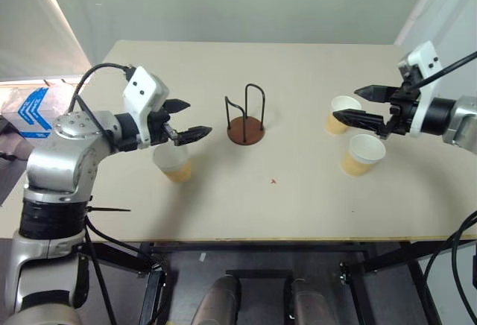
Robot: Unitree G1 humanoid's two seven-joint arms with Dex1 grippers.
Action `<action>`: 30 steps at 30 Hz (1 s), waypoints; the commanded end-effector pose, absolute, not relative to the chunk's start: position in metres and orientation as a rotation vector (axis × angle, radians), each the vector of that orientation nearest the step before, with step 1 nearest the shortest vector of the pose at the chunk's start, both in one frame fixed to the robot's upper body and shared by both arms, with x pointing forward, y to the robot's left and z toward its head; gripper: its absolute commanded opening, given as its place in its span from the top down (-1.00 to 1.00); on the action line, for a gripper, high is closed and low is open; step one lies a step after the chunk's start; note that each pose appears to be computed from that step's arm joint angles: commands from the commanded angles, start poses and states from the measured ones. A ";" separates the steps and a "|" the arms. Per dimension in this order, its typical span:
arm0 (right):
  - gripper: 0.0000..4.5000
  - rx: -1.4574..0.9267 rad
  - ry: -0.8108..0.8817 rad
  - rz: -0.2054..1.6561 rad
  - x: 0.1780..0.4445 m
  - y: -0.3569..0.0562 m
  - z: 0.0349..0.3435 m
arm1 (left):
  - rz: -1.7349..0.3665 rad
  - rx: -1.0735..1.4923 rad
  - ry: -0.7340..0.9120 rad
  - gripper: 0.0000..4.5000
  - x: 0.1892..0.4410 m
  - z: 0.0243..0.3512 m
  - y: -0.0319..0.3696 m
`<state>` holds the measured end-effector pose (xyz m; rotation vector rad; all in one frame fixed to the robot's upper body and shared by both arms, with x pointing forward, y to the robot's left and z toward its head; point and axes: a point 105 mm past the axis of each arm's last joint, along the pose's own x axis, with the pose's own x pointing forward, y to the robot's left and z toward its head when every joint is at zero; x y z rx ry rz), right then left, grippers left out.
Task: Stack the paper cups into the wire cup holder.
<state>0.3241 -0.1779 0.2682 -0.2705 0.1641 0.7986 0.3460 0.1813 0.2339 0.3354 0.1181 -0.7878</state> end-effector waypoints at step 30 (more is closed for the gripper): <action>-1.00 -0.290 0.118 0.826 0.297 -0.176 0.280 | -0.790 0.350 0.169 -1.00 0.378 0.202 0.129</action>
